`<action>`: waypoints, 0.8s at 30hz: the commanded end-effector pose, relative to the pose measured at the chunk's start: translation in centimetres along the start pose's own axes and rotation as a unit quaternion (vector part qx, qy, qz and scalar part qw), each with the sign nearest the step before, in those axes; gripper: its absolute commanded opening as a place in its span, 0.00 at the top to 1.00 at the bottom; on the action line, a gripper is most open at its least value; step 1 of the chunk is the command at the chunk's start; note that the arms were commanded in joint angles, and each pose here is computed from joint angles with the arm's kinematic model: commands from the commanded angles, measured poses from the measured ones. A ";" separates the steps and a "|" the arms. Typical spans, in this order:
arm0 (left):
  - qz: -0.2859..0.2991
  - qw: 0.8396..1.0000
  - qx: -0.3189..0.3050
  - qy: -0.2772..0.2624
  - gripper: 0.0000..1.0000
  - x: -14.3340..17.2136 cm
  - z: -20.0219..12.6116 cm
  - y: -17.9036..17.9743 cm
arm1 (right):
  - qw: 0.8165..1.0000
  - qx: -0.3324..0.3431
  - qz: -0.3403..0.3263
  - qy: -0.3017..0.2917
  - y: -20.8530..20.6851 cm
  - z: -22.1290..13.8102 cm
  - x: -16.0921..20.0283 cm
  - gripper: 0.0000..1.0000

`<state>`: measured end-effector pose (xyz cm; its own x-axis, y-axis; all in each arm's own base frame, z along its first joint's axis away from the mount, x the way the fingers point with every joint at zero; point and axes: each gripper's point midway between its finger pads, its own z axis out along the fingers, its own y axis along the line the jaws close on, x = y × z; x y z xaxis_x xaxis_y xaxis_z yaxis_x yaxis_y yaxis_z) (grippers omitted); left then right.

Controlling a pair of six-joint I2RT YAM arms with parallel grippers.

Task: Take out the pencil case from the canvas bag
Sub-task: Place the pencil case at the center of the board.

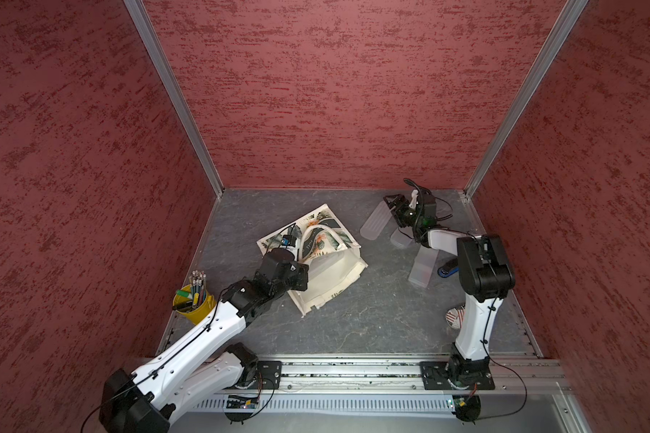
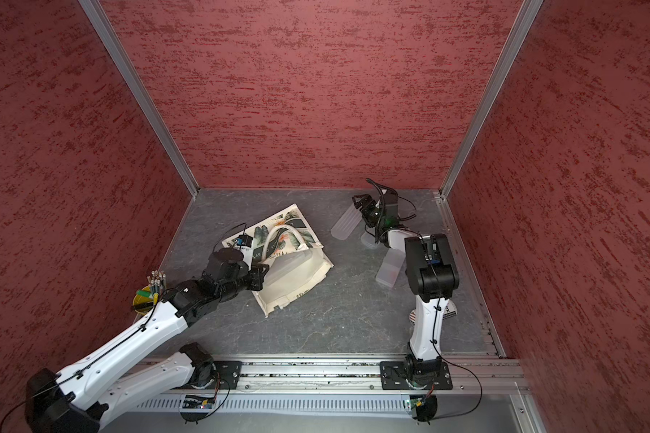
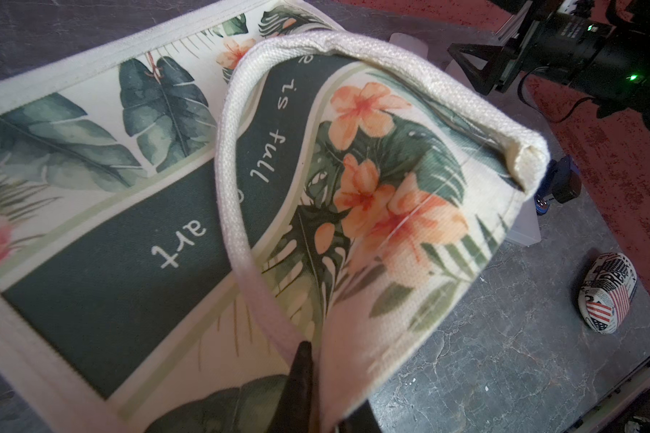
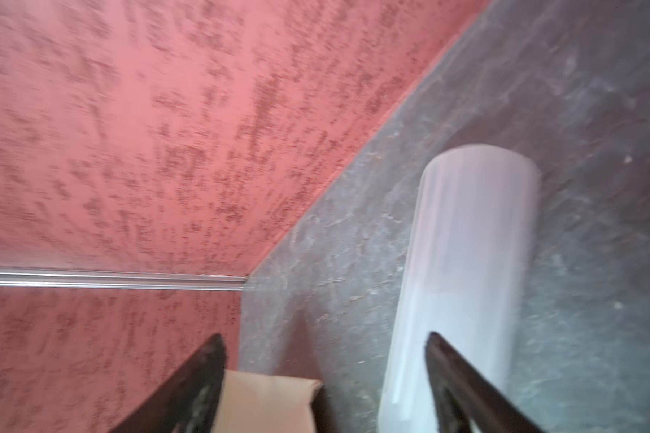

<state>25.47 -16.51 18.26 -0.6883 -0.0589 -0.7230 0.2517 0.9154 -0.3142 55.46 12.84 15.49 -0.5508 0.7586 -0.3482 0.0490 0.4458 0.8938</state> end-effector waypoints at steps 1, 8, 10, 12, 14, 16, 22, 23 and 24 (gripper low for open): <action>-0.012 1.000 0.008 -0.006 1.00 0.0 -0.4 -0.2 | 1.000 -0.013 -0.002 -0.004 1.6 -2.0 0.0 0.09; -0.016 1.000 0.005 -0.003 1.00 0.5 -0.6 0.1 | 0.999 -0.033 -0.013 0.010 2.7 -7.1 2.9 0.01; -0.017 1.000 0.006 -0.005 1.00 0.6 -0.8 0.2 | 0.999 -0.040 -0.016 0.017 3.0 -8.7 4.1 0.01; -0.018 1.000 0.005 -0.008 1.00 0.5 -0.9 0.2 | 0.998 -0.048 -0.025 0.022 3.2 -10.3 5.3 0.01; -0.020 1.000 0.005 -0.013 1.00 0.2 -1.1 0.2 | 0.998 -0.052 -0.033 0.025 3.4 -12.0 6.4 0.01; -0.020 1.000 0.005 -0.016 1.00 0.0 -1.1 0.2 | 0.997 -0.059 -0.041 0.026 3.8 -13.6 7.5 0.01; -0.034 0.999 0.023 -0.021 1.00 -0.7 -1.5 -0.8 | 0.996 -0.062 -0.060 0.026 3.4 -17.7 10.2 0.01; -0.039 0.999 0.026 -0.021 1.00 -0.8 -1.5 -1.0 | 0.996 -0.064 -0.064 0.026 3.3 -18.3 10.6 0.01; -0.041 0.998 0.030 -0.022 1.00 -0.9 -1.6 -1.2 | 0.996 -0.060 -0.067 0.026 2.9 -18.7 10.9 0.01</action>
<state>24.78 -16.02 18.48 -0.6864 -0.1077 -0.7192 0.2257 0.9086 -0.3515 35.20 13.54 20.05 -0.5902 0.6856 -0.4261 -0.1162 0.4502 0.8853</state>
